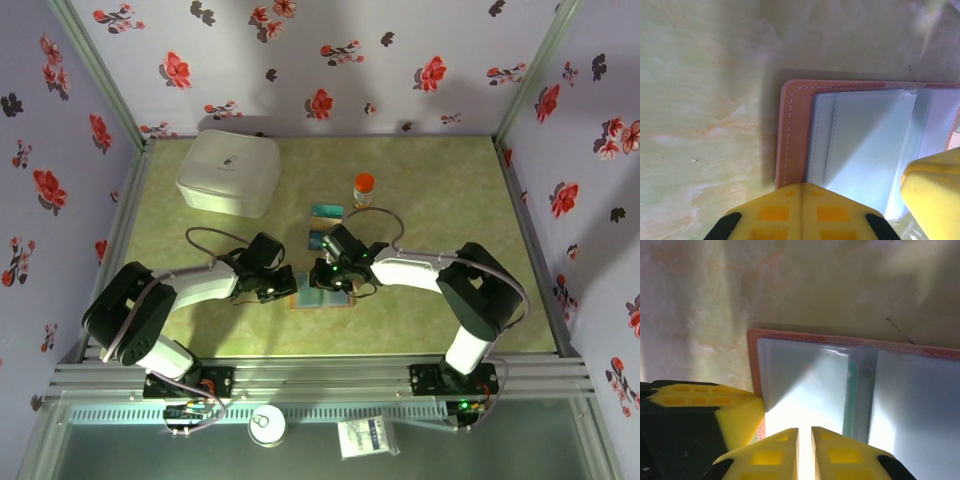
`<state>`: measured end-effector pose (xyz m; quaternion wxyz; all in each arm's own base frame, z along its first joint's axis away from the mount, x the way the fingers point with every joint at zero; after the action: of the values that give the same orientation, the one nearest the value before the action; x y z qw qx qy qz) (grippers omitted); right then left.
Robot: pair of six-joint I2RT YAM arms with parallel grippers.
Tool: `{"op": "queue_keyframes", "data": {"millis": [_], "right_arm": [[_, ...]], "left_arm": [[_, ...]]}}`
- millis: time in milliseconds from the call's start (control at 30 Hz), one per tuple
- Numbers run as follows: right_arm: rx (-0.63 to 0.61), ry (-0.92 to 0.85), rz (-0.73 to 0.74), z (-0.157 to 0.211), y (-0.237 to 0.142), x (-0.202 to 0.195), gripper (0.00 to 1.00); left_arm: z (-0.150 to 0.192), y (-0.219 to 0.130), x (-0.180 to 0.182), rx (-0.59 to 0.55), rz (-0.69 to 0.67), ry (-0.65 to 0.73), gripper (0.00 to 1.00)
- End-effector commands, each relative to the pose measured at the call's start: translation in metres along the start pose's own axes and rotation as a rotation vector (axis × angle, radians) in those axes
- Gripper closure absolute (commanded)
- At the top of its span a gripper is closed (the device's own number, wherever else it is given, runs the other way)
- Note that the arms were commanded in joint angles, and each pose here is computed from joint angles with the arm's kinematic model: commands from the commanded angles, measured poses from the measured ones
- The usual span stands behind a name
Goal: Take the credit cards out of the card holder
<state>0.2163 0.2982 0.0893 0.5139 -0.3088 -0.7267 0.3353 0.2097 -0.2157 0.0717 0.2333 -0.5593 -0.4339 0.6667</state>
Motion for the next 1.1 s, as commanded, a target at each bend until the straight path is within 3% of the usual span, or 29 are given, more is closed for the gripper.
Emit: {"op": "queue_keyframes", "data": {"millis": [0,367,1067], "right_arm": [[0.024,0.005,0.003,0.001,0.006,0.001,0.86],[-0.007,0.022,0.107,0.006,-0.007,-0.021,0.86],[-0.055,0.012,0.039,0.003,-0.02,-0.018,0.82]], "left_arm": [[-0.002,0.001,0.007,-0.002,-0.04,-0.005,0.95],[-0.002,0.001,0.009,0.002,-0.051,-0.007,0.95],[-0.003,-0.001,0.007,0.001,-0.055,-0.003,0.94]]}}
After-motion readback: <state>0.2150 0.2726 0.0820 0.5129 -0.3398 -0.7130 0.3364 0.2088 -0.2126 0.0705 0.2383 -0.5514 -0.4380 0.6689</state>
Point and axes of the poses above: each hand's point on the last joint's axis, 136 mm out from that joint toward the fingers, its own y axis out along the fingers, its own x axis along the line the jaws close on, z = x × y, the point moved 6 cm from there along -y, back along the fingers, and after that the axes turned 12 degrees about -y, right-handed, at the moved point
